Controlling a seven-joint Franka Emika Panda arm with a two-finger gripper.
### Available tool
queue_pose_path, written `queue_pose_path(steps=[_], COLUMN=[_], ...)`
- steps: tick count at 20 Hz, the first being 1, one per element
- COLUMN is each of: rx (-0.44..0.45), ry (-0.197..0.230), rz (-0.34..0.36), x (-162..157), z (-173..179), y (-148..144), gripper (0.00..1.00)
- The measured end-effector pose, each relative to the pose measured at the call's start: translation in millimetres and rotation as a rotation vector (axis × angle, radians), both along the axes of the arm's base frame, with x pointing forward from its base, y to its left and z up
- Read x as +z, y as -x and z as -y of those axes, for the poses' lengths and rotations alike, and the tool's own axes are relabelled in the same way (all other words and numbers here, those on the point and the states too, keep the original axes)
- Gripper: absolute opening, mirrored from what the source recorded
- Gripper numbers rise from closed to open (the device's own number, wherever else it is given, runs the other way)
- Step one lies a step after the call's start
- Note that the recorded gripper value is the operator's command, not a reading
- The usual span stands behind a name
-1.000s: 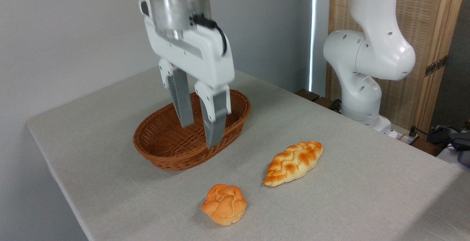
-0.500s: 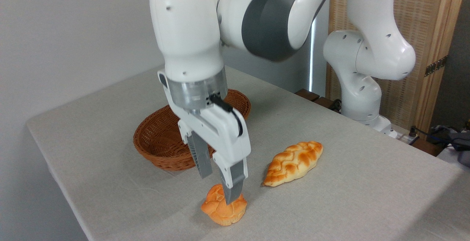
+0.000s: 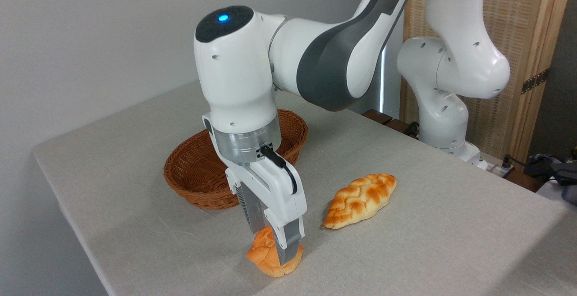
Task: Put bread into the basket
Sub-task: 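Close the gripper fingers around the round orange bun, then lift the bun and carry it over the wicker basket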
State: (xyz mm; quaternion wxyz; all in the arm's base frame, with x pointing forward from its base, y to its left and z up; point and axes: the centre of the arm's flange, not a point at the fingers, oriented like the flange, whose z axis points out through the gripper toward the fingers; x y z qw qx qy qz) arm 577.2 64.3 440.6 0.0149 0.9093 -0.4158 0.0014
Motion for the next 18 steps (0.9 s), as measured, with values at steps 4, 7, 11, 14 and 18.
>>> queue_pose_path(steps=[4, 7, 11, 14, 18], rx=[-0.013, -0.017, -0.017, -0.018, -0.056], ry=[0.002, 0.004, 0.004, 0.004, 0.005], rz=[-0.016, -0.028, -0.038, -0.038, -0.036], x=[-14, -23, -29, -29, -29], z=[8, 10, 10, 10, 9], y=[1, -1, -2, -2, -2], gripper=[1.0, 1.0, 0.82, 0.58, 0.53])
